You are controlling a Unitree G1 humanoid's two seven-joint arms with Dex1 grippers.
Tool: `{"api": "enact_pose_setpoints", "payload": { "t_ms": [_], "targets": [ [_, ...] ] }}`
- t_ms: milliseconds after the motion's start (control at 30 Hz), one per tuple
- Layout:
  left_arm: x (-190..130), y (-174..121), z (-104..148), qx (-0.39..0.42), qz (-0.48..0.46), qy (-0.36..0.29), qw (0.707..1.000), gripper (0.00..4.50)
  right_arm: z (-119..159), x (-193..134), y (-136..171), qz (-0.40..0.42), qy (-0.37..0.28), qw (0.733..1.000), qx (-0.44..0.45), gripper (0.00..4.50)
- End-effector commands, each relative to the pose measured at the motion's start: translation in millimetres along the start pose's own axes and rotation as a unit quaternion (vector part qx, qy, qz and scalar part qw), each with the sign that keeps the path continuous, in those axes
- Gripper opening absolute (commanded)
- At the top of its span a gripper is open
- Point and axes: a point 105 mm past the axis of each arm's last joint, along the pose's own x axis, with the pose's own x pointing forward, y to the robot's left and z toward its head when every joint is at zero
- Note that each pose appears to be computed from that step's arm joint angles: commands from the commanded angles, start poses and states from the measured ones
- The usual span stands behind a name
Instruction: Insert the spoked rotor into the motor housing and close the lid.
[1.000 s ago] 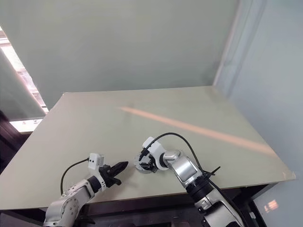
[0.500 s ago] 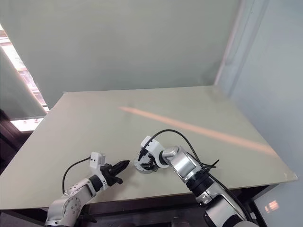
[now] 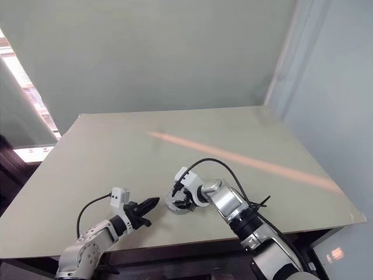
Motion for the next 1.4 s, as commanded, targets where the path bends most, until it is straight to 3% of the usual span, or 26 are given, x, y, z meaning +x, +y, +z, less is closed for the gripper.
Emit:
{"api": "enact_pose_setpoints", "payload": {
  "t_ms": [33,667,1200,1400],
  "targets": [
    [1,-3,12,0.018,-0.006,-0.019,1.000,0.00,-39,6,-2,-0.001,0.075,0.997,0.001,3.24],
    [1,-2,13,0.019,-0.005,-0.018,1.000,0.00,-44,1,-14,0.028,0.092,0.995,0.008,3.24],
    [3,-1,16,0.025,-0.008,-0.016,1.000,0.00,-39,-2,-16,0.073,0.060,0.995,0.014,3.24],
    [2,0,17,0.026,-0.007,-0.018,0.999,0.00,-39,0,-20,0.051,0.065,0.996,0.022,3.24]
  ]
}}
